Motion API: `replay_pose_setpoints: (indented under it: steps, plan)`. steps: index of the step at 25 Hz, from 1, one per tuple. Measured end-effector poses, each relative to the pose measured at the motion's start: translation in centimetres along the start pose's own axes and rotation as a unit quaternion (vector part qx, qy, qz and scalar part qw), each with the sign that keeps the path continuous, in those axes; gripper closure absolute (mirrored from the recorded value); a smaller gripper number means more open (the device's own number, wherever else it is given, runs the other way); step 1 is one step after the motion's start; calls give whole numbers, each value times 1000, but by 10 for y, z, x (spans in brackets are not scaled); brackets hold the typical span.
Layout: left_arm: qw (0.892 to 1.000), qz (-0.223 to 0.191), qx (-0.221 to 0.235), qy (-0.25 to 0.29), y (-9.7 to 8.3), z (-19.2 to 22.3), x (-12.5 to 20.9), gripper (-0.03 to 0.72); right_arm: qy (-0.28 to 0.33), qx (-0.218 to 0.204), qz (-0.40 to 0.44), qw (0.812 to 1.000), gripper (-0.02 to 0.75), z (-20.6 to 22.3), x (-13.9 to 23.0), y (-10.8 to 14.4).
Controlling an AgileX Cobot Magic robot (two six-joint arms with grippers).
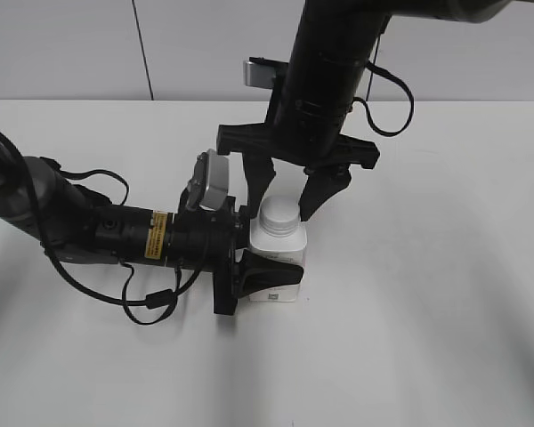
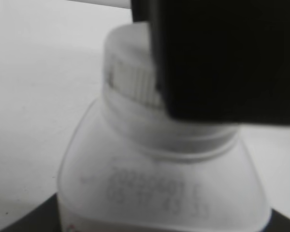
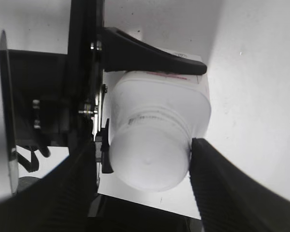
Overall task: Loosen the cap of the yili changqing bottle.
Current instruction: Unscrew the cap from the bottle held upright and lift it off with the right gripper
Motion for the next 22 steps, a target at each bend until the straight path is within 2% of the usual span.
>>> replay_pose_setpoints:
  steps: [9,14,22]
  plan:
    - [1000,0,0,0,0,0,0,295,0,0,1,1000,260,0,0,0]
    - [1000,0,0,0,0,0,0,295,0,6,-1,1000,344,0,0,-2]
    - [1000,-1,0,0,0,0,0,295,0,12,-5,1000,349,0,0,-4]
Point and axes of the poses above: a point on each arm's last joint axis where the gripper is mounted, z pointing out along that axis toward the gripper, y along the wrist's bending axis when the last joint is at zero, x = y × z, the point moved 8 cm from there along z, pointing out along that axis toward the gripper, and after that the axes turned 14 degrees about -z, right-handed, at the moved point
